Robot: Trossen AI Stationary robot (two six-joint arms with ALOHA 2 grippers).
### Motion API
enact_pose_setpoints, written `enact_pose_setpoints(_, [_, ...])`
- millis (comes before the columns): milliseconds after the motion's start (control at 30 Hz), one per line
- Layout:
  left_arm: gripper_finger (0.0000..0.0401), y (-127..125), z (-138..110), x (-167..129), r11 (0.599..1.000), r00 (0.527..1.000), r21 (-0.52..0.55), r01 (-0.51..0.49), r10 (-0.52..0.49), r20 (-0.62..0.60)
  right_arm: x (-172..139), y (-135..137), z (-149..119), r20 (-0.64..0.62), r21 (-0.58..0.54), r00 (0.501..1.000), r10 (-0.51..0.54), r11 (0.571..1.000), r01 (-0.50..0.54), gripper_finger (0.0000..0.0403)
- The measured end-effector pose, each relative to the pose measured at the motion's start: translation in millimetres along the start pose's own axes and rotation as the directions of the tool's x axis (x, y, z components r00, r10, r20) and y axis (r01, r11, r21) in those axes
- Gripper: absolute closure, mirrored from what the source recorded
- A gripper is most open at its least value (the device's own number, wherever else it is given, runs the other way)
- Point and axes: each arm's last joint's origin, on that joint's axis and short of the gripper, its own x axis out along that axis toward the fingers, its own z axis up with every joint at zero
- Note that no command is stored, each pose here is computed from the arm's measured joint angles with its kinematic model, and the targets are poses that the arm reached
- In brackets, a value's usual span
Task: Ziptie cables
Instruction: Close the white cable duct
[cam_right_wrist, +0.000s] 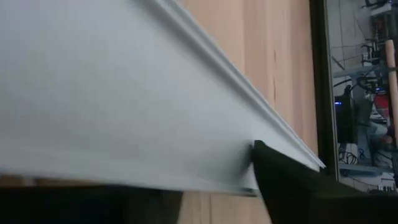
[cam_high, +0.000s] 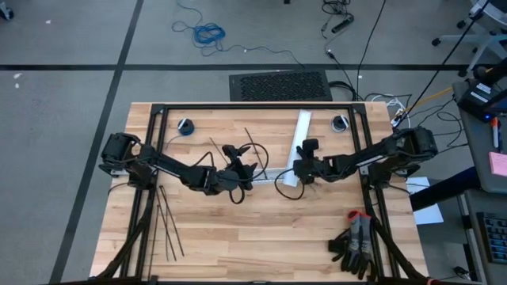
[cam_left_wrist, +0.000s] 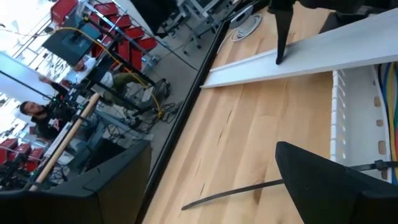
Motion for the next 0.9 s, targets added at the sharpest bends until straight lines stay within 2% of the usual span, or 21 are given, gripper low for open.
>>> enact_pose_setpoints(233, [0.0061, 5.7, -4.7, 7.7, 1.000, 0.999, -0.021, -0.017, 0.017, -0.031, -3.5, -6.6, 1.4, -0.006, -0.031, 0.998, -0.065, 0.997, 0.065, 0.0369])
enact_pose_setpoints(333, [0.0061, 13.1, -16.4, 19.6, 0.996, 0.995, -0.088, -0.025, 0.016, -0.103, -9.6, -10.9, 6.4, -0.006, -0.036, 0.995, -0.095, 0.995, 0.094, 0.0370])
enact_pose_setpoints(433, [0.0061, 18.8, -29.9, 30.5, 0.987, 0.984, -0.156, 0.032, -0.059, -0.168, -20.7, -21.7, 18.7, 0.014, -0.026, 0.995, -0.096, 0.995, 0.096, 0.0381])
enact_pose_setpoints(533, [0.0061, 21.6, -31.2, 34.4, 0.983, 0.983, -0.176, 0.056, -0.085, -0.161, -37.5, -34.0, 34.4, 0.027, -0.027, 0.998, -0.064, 0.998, 0.065, 0.0391])
enact_pose_setpoints(633, [0.0061, 20.1, -21.5, 31.5, 0.988, 0.993, -0.141, 0.067, -0.080, -0.086, -58.1, -49.5, 49.8, 0.037, -0.009, 0.998, 0.047, 0.999, -0.046, 0.0391])
enact_pose_setpoints(733, [0.0061, 17.0, -4.3, 23.2, 0.993, 0.996, -0.090, 0.077, -0.073, 0.047, -78.8, -67.2, 63.3, 0.054, 0.033, 0.973, 0.225, 0.973, -0.227, 0.0391])
enact_pose_setpoints(800, [0.0061, 14.0, 7.4, 15.6, 0.993, 0.984, -0.053, 0.102, -0.093, 0.151, -89.8, -77.5, 69.2, 0.057, 0.047, 0.936, 0.348, 0.935, -0.351, 0.0391])
enact_pose_setpoints(900, [0.0061, 10.0, 20.9, 4.6, 0.990, 0.950, -0.013, 0.139, -0.130, 0.284, -104.6, -89.9, 74.5, 0.063, 0.070, 0.843, 0.534, 0.840, -0.538, 0.0394])
